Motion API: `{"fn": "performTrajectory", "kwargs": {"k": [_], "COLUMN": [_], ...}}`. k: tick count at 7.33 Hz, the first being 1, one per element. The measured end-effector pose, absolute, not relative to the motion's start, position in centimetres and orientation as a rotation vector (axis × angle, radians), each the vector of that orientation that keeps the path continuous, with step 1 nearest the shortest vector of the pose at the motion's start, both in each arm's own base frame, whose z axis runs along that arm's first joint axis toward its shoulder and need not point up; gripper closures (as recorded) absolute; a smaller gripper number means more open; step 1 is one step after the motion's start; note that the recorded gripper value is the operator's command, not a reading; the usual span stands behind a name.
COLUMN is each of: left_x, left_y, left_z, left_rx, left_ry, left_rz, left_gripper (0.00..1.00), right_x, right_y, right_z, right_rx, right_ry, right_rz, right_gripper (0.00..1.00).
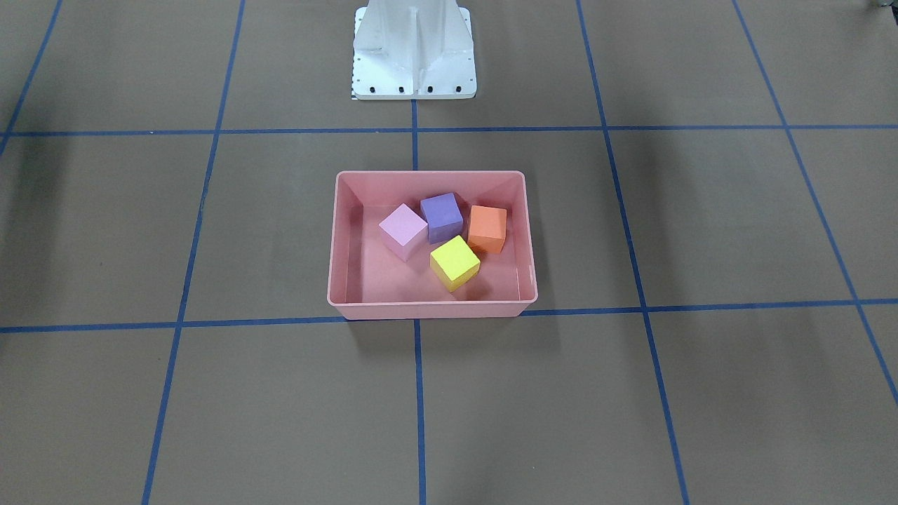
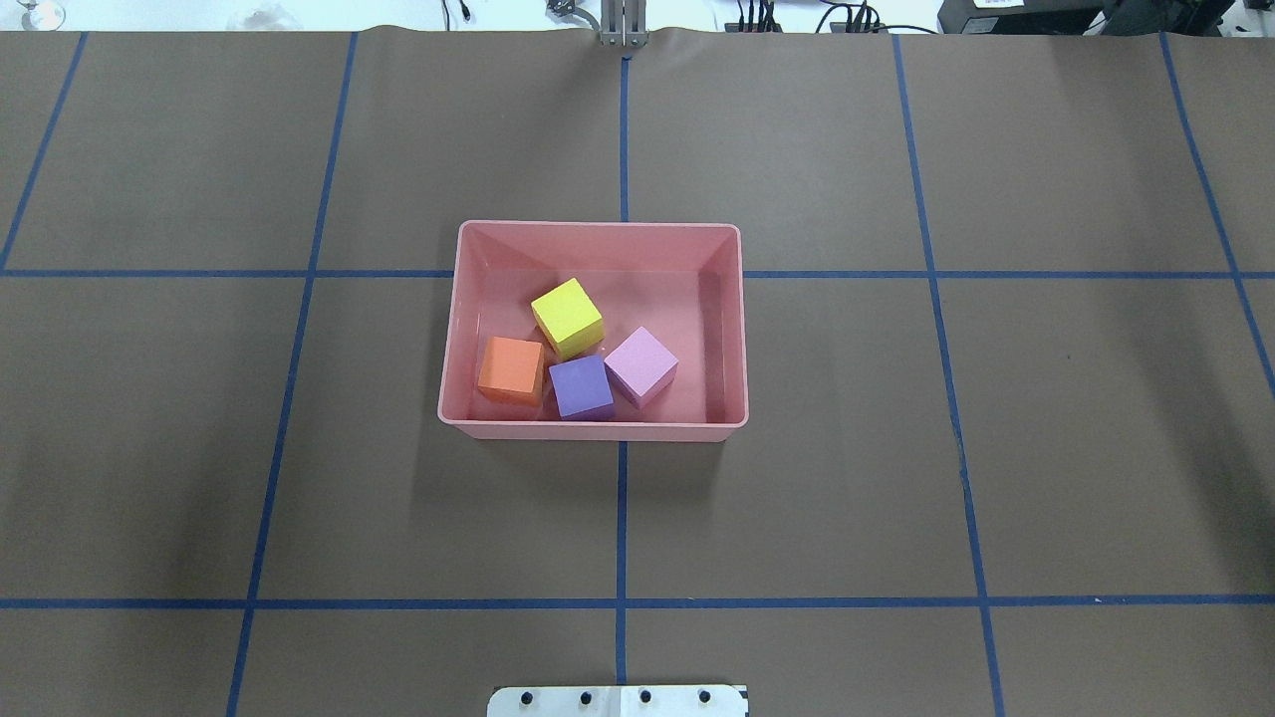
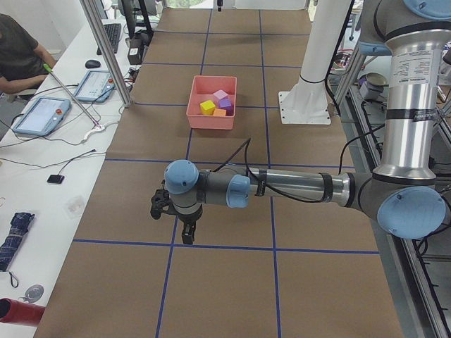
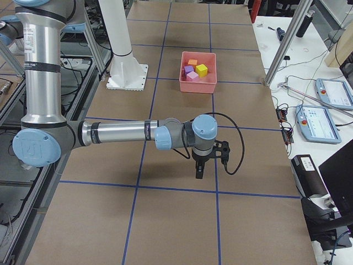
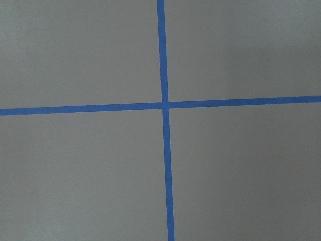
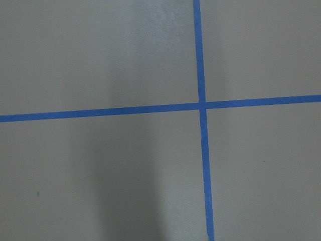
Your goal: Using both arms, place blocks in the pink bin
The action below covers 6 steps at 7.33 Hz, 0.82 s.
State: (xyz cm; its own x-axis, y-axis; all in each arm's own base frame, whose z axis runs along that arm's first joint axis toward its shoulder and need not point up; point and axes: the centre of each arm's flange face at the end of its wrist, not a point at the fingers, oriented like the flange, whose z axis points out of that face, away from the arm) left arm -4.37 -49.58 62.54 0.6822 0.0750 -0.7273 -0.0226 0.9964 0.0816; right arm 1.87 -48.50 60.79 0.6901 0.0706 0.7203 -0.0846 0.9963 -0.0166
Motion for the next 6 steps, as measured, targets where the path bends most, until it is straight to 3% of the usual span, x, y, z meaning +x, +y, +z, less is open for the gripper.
{"fn": "performTrajectory", "kwargs": {"k": [6], "left_x": [-4.44], "left_y": [-49.52], "left_z": [62.75], "left_rx": [0.085], "left_ry": [0.816], "left_rz": [0.101], "left_gripper": [0.0], "right_x": [1.89], "right_y": [-48.49], "right_z": [60.8], "right_rx": [0.017], "right_ry": [-0.807], "right_rz": [0.088], "right_gripper": [0.0]}}
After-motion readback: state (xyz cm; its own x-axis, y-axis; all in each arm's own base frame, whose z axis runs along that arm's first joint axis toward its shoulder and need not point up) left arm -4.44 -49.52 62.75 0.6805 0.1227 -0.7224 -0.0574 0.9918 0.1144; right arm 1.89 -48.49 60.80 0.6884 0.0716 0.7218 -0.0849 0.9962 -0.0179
